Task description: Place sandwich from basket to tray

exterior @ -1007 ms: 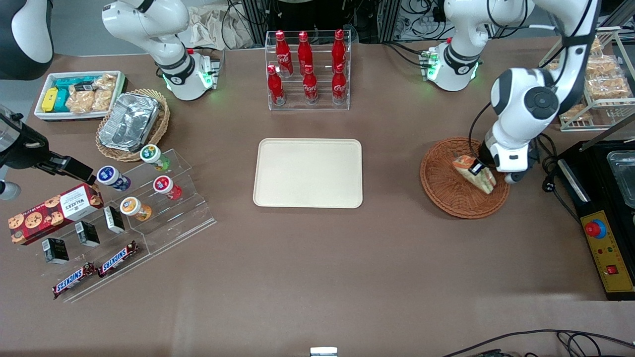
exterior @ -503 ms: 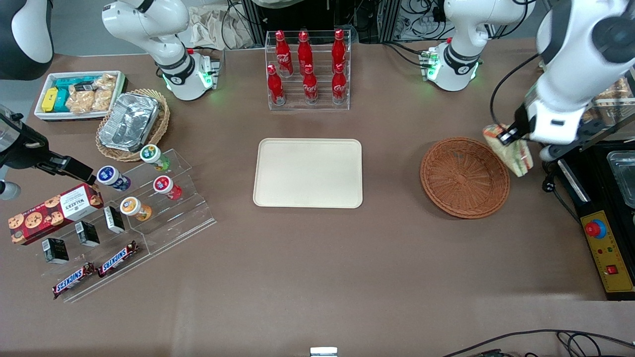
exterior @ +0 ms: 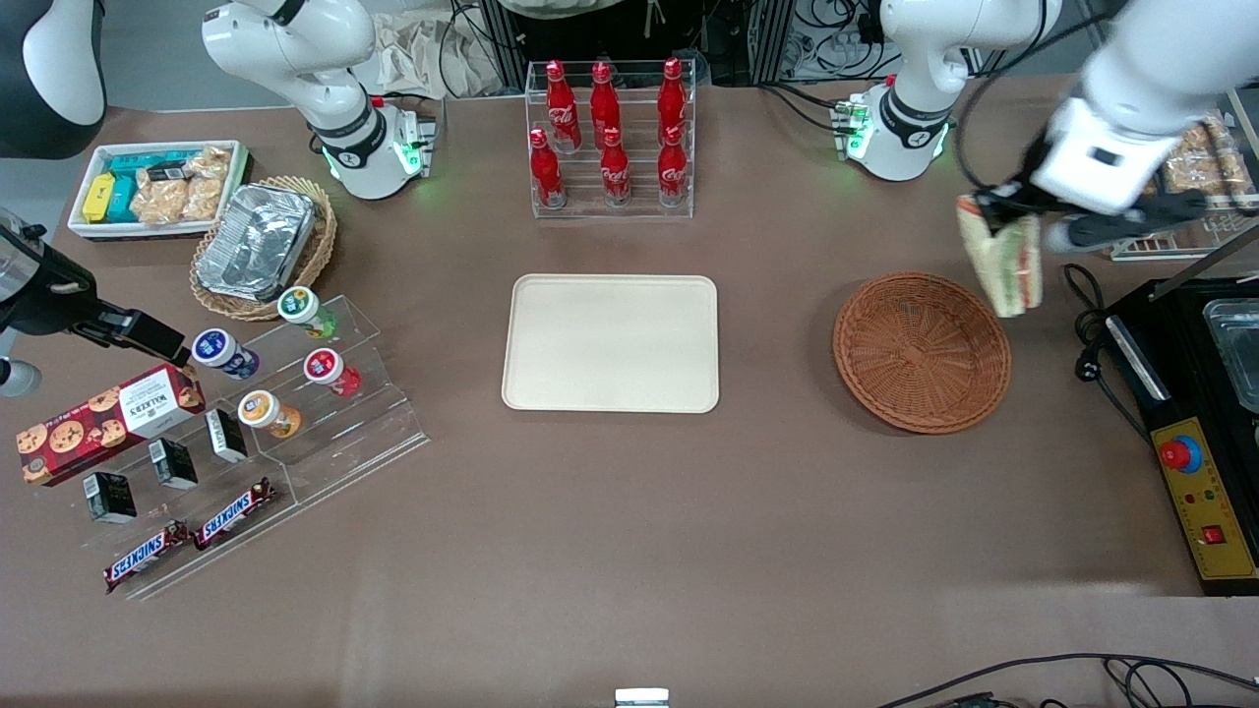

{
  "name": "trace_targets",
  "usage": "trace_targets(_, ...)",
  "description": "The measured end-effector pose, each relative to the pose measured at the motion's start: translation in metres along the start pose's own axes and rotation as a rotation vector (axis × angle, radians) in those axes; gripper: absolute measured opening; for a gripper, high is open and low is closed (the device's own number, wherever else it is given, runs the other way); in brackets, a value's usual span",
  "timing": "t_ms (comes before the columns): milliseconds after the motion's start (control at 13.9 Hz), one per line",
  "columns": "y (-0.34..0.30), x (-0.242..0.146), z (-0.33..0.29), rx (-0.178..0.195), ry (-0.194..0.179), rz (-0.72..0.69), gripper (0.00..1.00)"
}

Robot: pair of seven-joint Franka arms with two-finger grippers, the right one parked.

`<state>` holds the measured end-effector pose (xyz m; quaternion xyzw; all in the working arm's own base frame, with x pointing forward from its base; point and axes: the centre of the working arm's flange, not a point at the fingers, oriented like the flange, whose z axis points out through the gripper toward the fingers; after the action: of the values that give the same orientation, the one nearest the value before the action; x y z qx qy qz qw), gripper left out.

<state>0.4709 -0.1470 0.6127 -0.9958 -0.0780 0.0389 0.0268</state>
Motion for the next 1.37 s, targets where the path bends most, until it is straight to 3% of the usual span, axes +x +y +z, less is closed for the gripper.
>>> trace_targets(288,0.091,-0.039,0.017,0.020,-0.009,0.101,0.20)
trace_targets(503,0.163,-0.051,0.047,-0.019,0.039,0.077,0.20)
trace_targets(791,0.238,-0.063,0.135,-0.027,0.126,0.043,0.20)
trace_targets(1007,0.251,-0.077,0.202,-0.073,0.152,0.049,0.20)
trace_targets(1366,0.265,-0.112,0.268,-0.122,0.150,0.109,0.20)
